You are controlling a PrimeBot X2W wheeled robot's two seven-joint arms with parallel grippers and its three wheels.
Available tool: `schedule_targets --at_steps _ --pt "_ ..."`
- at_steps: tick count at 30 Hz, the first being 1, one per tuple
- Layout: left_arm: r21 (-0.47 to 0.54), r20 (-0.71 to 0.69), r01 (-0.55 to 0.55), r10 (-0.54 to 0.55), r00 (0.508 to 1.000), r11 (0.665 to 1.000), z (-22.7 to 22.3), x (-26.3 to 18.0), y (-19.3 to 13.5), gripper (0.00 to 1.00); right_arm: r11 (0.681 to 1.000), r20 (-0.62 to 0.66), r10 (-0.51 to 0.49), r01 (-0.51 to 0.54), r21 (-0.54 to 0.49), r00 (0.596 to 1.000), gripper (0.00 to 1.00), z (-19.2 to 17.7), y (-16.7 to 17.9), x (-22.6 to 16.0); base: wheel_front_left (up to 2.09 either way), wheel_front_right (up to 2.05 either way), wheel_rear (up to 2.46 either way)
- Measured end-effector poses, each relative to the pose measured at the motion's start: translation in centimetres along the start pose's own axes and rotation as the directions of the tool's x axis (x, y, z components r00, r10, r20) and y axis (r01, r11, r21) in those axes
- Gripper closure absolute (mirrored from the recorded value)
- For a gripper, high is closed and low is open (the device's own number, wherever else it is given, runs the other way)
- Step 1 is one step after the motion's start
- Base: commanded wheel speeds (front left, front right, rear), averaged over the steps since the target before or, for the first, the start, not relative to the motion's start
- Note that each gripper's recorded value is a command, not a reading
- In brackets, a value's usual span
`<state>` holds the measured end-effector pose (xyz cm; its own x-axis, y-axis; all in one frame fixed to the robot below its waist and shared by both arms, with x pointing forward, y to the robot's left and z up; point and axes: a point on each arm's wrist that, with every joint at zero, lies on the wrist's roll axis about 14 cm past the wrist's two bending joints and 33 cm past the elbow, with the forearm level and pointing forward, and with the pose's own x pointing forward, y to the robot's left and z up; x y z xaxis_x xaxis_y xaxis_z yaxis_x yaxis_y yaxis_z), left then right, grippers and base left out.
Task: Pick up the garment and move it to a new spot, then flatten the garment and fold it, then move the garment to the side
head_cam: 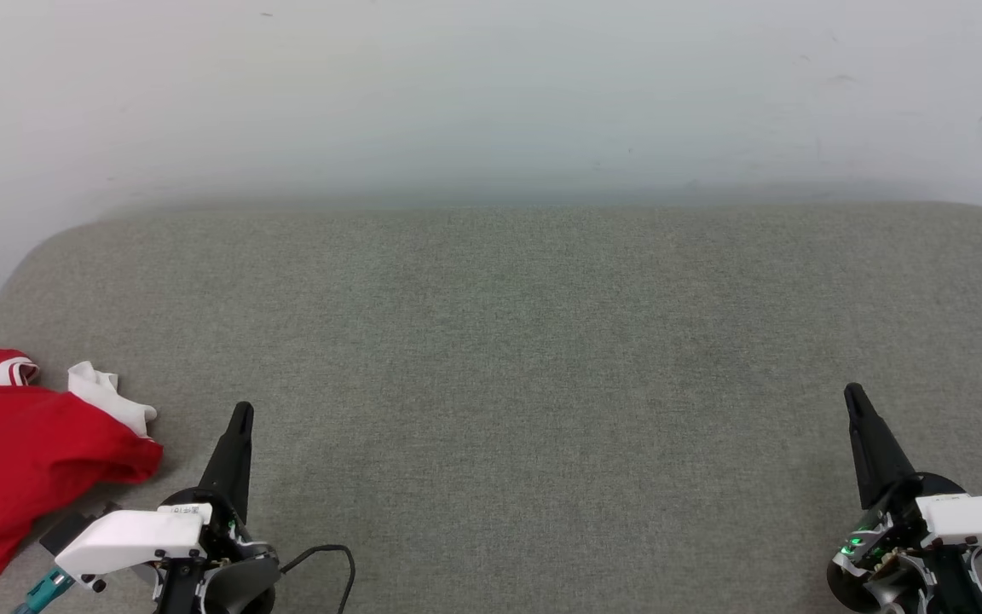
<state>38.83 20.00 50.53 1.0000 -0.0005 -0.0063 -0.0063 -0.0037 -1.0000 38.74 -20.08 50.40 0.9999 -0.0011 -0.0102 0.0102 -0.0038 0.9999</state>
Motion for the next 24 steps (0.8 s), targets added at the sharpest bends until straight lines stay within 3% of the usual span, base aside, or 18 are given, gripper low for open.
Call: schedule_targets --at_steps 3,4,5,6,7,10,24 --pt "0.0 0.0 0.0 0.0 1.0 1.0 0.0 0.0 0.0 1.0 1.0 0.0 0.0 0.0 0.0 1.0 1.0 0.0 0.0 0.0 0.0 0.0 0.0" --pt "0.0 0.0 0.0 0.0 1.0 1.0 0.0 0.0 0.0 0.0 1.0 0.0 0.0 0.0 0.0 1.0 0.0 0.0 0.0 0.0 0.0 0.0 0.0" --pt "-0.001 -0.001 -0.01 0.01 1.0 1.0 0.0 -0.1 0.3 0.0 1.0 0.0 -0.01 0.01 0.001 1.0 0.0 0.0 -0.3 -0.1 0.0 0.0 0.0" --pt "-0.002 -0.001 -0.025 0.025 1.0 1.0 -0.1 -0.3 0.8 1.0 1.0 0.001 -0.027 0.027 0.002 1.0 1.0 0.0 -0.9 -0.4 0.0 0.0 0.0" --pt "-0.003 -0.002 -0.042 0.042 0.999 0.999 -0.1 -0.6 1.4 0.0 0.999 0.002 -0.044 0.044 0.003 0.999 0.0 0.0 -1.5 -0.6 0.0 0.0 0.0" --pt "-0.004 -0.002 -0.071 0.071 0.997 0.997 -0.3 -1.1 2.4 0.0 0.998 0.007 -0.07 0.07 0.003 0.998 0.0 0.0 -2.4 -1.2 0.0 0.0 0.0" --pt "0.034 -0.013 -0.017 0.017 1.0 0.999 -1.9 -0.7 0.7 0.0 0.998 0.008 -0.019 0.02 -0.058 1.0 0.0 -1.1 -0.7 -0.8 0.0 0.0 0.0"
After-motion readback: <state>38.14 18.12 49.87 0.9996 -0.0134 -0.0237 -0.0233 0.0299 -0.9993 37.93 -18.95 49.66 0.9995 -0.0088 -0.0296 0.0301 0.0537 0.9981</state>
